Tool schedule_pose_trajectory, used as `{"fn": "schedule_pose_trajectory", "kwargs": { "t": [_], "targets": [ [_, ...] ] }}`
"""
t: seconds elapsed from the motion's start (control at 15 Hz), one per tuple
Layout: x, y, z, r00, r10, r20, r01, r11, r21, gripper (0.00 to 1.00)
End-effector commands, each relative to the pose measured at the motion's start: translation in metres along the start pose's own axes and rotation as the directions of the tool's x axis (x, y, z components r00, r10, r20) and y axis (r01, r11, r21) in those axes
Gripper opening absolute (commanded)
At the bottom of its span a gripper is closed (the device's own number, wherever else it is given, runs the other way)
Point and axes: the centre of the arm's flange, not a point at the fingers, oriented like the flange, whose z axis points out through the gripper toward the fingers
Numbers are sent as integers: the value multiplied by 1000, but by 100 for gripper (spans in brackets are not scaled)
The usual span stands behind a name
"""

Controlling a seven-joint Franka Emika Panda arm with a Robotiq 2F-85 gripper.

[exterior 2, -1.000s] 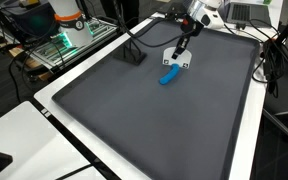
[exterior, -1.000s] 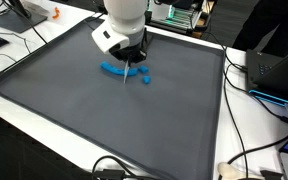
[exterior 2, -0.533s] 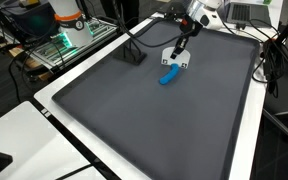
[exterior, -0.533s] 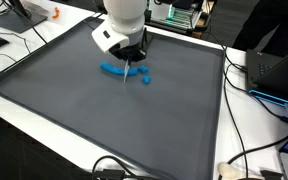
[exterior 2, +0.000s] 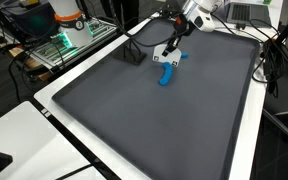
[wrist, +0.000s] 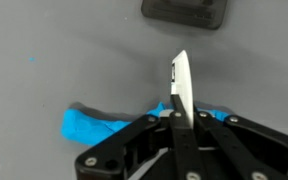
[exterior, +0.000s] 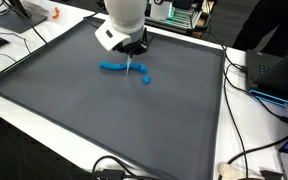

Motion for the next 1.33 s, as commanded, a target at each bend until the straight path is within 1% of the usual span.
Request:
{"fn": "schedule_pose_trajectory", "kwargs": {
  "t": [0.0,0.13,0.4,0.73,1.27],
  "targets": [
    [-19,-1,6,998,-27,50,26,999,26,1],
    [-23,-1,1,998,-32,45,30,999,28,1],
    [-27,1,-14,999,-31,11,31,999,23,1],
    [-33,12,-32,1000,0,-28,0,1000,5,1],
    [-24,33,-30,995,40,-91,-41,999,-12,1]
  ]
}}
